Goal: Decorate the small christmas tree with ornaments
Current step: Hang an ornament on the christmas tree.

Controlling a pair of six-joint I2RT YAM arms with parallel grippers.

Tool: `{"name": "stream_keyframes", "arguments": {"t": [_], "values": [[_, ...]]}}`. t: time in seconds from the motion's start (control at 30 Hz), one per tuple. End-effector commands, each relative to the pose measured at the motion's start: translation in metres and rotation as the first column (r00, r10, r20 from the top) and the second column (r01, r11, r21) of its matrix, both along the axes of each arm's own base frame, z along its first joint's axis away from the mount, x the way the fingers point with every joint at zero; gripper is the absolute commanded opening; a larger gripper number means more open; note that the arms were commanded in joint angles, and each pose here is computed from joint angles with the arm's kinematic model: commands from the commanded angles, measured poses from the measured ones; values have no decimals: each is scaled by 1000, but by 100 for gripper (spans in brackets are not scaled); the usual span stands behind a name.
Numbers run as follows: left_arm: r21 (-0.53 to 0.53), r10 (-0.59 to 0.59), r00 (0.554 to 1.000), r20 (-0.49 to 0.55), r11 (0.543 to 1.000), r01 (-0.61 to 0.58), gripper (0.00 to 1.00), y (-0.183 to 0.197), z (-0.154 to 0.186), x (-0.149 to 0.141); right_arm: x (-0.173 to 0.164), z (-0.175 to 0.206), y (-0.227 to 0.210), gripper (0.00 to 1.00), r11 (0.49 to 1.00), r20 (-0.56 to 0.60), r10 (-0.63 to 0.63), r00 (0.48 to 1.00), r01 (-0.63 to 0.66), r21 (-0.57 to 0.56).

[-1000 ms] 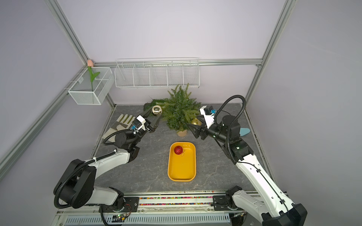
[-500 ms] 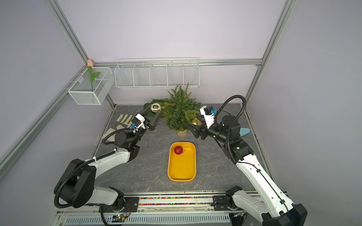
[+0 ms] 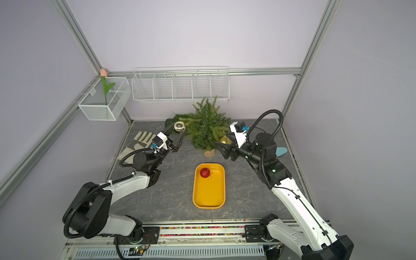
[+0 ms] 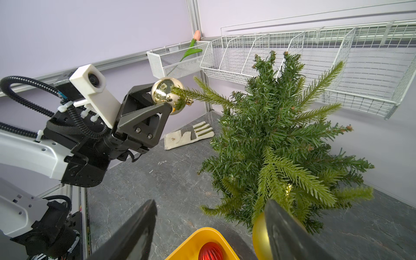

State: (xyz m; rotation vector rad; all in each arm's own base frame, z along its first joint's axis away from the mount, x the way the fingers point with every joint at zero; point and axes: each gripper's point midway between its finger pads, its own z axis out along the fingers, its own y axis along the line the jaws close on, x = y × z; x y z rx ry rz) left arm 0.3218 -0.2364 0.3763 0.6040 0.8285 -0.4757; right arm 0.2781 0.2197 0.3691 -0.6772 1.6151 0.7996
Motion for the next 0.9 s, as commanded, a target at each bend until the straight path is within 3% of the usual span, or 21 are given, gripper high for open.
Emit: {"name": "stream_keyframes", "arguments": {"t": [0.0, 0.43, 0.87], "values": [[-13, -13, 1000, 2, 1000, 13, 57, 2, -2, -2, -4, 6, 0, 79, 1000, 21, 5, 1000, -5, 2], [-1, -49, 997, -55, 999, 49, 81, -4, -20, 1, -5, 5, -1, 79, 1000, 20, 0, 1000, 0, -4], [-22, -66, 995, -71, 998, 64, 84, 5, -20, -15, -2, -2, -5, 75, 999, -39, -40, 998, 39, -22]]}}
